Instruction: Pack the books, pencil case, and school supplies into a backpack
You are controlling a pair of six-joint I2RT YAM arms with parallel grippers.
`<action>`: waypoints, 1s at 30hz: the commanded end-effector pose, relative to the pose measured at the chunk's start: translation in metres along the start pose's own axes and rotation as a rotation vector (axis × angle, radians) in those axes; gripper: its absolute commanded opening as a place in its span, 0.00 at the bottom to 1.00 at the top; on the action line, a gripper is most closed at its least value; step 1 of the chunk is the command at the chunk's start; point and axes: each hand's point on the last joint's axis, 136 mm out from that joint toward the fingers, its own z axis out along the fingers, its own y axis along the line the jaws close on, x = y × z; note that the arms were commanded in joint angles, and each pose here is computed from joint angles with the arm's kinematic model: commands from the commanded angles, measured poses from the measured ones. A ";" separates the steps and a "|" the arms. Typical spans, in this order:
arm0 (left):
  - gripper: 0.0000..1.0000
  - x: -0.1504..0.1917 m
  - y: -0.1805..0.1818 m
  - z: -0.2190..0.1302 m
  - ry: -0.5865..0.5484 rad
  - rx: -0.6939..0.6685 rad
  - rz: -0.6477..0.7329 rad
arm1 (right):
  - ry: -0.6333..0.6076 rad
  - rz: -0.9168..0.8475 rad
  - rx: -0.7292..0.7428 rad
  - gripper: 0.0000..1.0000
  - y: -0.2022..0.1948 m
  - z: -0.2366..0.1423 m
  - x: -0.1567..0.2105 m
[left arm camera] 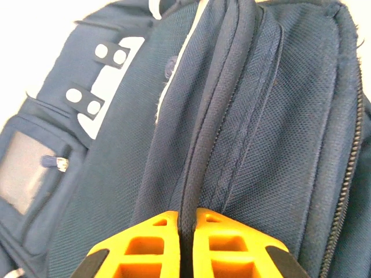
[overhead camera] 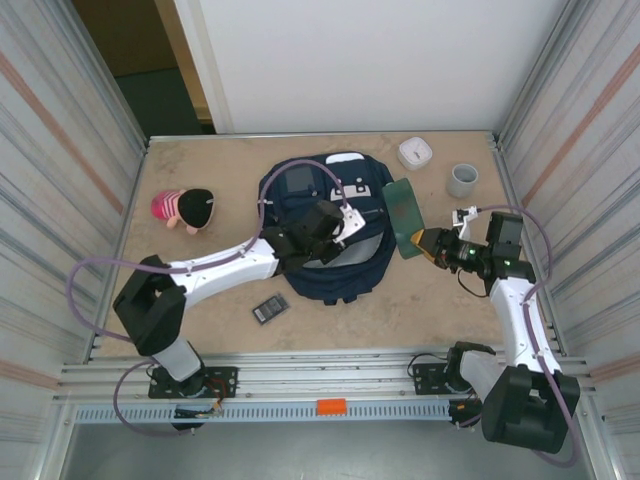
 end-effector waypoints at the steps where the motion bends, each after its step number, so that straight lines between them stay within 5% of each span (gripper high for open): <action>1: 0.04 -0.038 0.034 -0.030 -0.141 -0.081 -0.093 | -0.030 0.002 0.045 0.17 -0.005 -0.010 0.000; 7: 0.00 -0.052 0.058 -0.045 -0.214 -0.063 -0.237 | 0.024 0.032 0.059 0.18 -0.010 -0.011 0.026; 17: 0.00 -0.068 0.059 -0.047 -0.249 -0.036 -0.258 | 0.283 -0.009 -0.036 0.19 0.009 0.014 0.095; 30: 0.00 -0.090 0.049 -0.065 -0.331 0.074 -0.290 | 0.182 0.070 -0.066 0.18 0.014 0.093 0.051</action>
